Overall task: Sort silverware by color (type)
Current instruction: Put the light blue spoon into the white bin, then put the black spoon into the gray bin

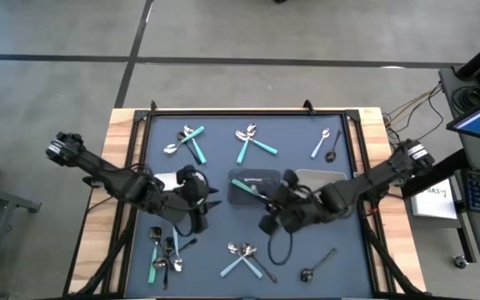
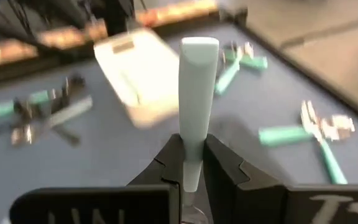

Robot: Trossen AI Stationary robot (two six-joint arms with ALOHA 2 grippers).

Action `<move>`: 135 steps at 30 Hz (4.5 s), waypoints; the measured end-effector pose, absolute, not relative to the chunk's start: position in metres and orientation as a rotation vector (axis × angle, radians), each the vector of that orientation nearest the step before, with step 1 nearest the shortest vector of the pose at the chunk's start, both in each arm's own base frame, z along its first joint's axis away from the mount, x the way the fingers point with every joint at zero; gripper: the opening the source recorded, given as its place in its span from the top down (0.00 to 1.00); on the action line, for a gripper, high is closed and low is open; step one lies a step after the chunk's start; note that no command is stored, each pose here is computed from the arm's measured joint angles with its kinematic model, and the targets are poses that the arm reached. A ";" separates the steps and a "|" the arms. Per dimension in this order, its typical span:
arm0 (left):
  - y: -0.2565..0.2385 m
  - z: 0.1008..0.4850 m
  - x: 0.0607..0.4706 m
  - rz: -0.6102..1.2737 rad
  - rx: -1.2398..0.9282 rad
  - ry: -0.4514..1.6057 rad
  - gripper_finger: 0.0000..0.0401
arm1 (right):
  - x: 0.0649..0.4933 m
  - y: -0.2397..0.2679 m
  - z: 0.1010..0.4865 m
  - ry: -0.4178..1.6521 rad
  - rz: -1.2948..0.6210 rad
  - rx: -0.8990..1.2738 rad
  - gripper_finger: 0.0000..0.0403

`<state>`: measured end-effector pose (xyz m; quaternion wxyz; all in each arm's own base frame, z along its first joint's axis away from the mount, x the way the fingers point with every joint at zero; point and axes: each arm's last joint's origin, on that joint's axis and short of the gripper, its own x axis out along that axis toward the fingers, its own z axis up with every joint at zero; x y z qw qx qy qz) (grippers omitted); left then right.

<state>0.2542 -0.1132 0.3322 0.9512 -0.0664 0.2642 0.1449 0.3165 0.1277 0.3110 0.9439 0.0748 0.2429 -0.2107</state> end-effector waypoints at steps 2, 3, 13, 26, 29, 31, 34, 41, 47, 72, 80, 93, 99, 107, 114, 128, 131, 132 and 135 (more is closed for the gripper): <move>-0.111 0.331 0.256 0.345 -0.120 0.519 0.65 | 0.330 0.121 0.314 0.445 -0.415 0.119 0.93; -0.110 0.331 0.258 0.365 -0.120 0.505 0.65 | 0.336 0.118 0.315 0.429 -0.406 0.104 0.93; -0.112 0.329 0.270 0.467 -0.132 0.410 0.65 | 0.366 0.106 0.310 0.426 -0.388 -0.037 0.93; -0.114 0.325 0.281 0.506 -0.176 0.351 0.69 | 0.386 0.112 0.312 0.439 -0.365 -0.163 0.93; -0.113 0.326 0.280 0.515 -0.169 0.346 0.76 | 0.385 0.112 0.314 0.435 -0.365 -0.160 0.93; -0.113 0.327 0.280 0.513 -0.169 0.346 0.85 | 0.385 0.111 0.315 0.431 -0.366 -0.158 0.93; -0.112 0.327 0.280 0.514 -0.180 0.347 0.94 | 0.384 0.111 0.315 0.433 -0.377 -0.162 0.93; -0.111 0.327 0.280 0.505 -0.184 0.354 0.94 | 0.384 0.111 0.314 0.426 -0.377 -0.101 0.83; -0.108 0.326 0.279 0.518 -0.166 0.375 0.95 | 0.378 0.110 0.312 0.479 -0.388 -0.067 0.65; -0.075 0.295 0.196 0.680 -0.025 1.208 0.95 | 0.298 0.123 0.289 1.258 -0.304 0.413 0.67; -0.077 0.269 0.200 0.697 0.059 1.308 0.88 | 0.283 0.151 0.280 1.362 -0.178 0.432 0.65; -0.081 0.276 0.209 0.690 -0.009 1.251 0.84 | 0.255 0.185 0.261 1.540 -0.143 0.540 0.63; -0.087 0.305 0.220 0.623 -0.097 1.138 0.84 | 0.247 0.200 0.239 1.572 -0.087 0.622 0.64; -0.090 0.346 0.229 0.510 -0.099 1.002 0.84 | 0.240 0.217 0.224 1.522 0.106 0.546 0.67; -0.090 0.369 0.230 0.498 -0.118 0.923 0.84 | 0.223 0.222 0.199 1.488 0.254 0.295 0.70; -0.090 0.371 0.231 0.500 -0.142 0.904 0.84 | 0.206 0.209 0.151 1.488 0.318 0.219 0.72; -0.090 0.371 0.231 0.505 -0.151 0.901 0.84 | 0.206 0.209 0.149 1.480 0.363 0.167 0.73; -0.090 0.371 0.231 0.509 -0.150 0.898 0.84 | 0.206 0.210 0.146 1.481 0.381 0.139 0.73; -0.090 0.371 0.231 0.524 -0.151 0.886 0.84 | 0.207 0.215 0.140 1.476 0.451 0.043 0.73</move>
